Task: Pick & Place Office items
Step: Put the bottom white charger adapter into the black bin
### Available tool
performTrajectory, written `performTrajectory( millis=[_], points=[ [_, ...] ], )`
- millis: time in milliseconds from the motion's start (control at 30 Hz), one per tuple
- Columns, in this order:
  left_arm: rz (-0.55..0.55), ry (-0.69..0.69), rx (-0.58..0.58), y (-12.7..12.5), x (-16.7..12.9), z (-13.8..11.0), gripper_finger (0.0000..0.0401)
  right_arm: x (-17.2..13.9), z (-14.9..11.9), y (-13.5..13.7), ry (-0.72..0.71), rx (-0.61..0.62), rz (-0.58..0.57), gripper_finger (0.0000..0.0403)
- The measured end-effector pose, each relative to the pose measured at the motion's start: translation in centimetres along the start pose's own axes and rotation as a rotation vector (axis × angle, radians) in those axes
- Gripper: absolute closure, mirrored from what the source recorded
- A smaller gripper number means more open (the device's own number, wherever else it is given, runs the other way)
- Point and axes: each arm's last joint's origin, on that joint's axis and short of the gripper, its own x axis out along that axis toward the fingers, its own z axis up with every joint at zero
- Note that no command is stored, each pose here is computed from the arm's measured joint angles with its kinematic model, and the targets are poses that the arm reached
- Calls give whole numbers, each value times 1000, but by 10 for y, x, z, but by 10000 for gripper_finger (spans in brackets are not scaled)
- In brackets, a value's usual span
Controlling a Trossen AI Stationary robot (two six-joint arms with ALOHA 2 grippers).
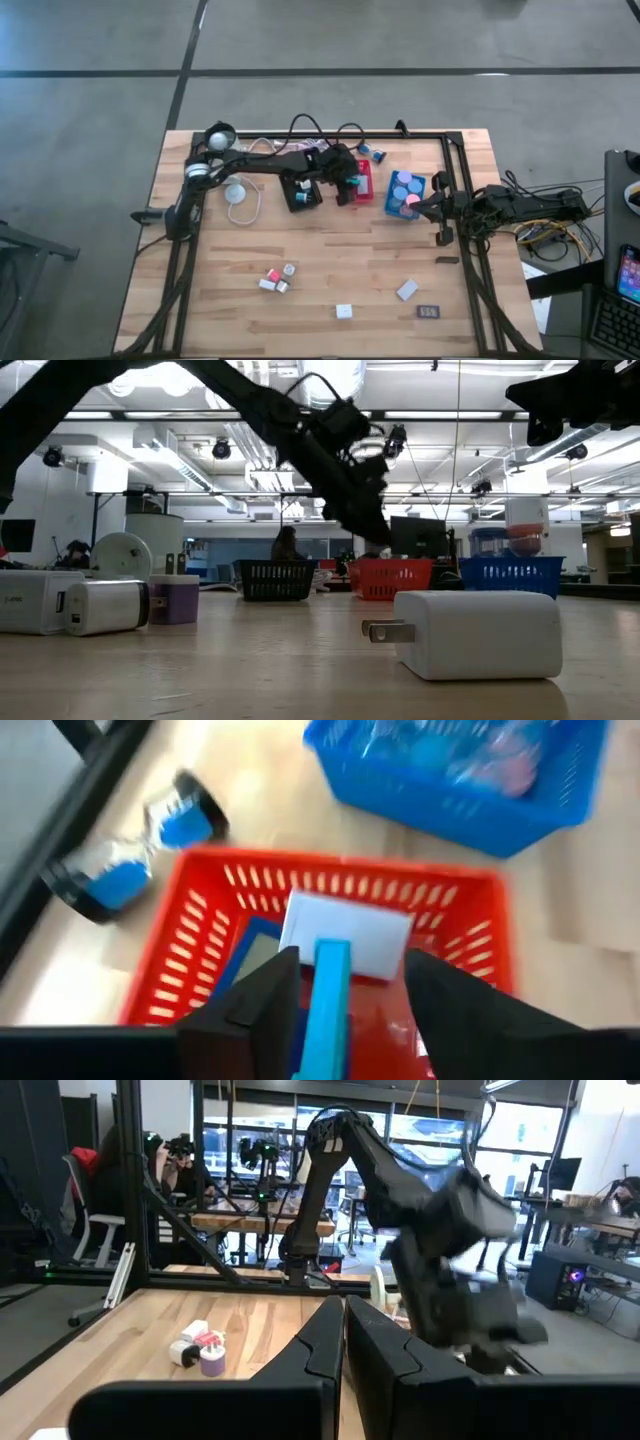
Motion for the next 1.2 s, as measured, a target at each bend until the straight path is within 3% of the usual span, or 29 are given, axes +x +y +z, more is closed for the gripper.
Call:
performTrajectory(
  millis=[167, 300, 433, 567, 633, 867, 1033, 1200],
  points=[
    [-94, -16, -3, -4, -49, 21, 184, 0, 0, 0, -1, 5, 0, 392],
    [-129, -79, 14, -10, -114, 38, 201, 0, 0, 0, 0, 12, 2, 392],
    [-148, -199, 37, -19, -178, 43, 266, 0, 1, 0, -10, 14, 4, 392],
    [-140, -307, 33, -19, -236, 39, 369, 0, 4, 0, -36, 7, 5, 392],
    [-124, -351, 29, -18, -260, 33, 390, 0, 5, 0, -47, 12, 4, 392],
    [-106, -464, 100, -26, -315, -14, 396, 0, 6, 0, -62, 15, 6, 392],
    [-79, -571, 91, -32, -327, -56, 398, 0, 6, 0, -62, 16, 6, 392],
    [-24, -621, 75, -32, -333, -80, 399, 0, 6, 0, -62, 17, 6, 392]
  ],
)
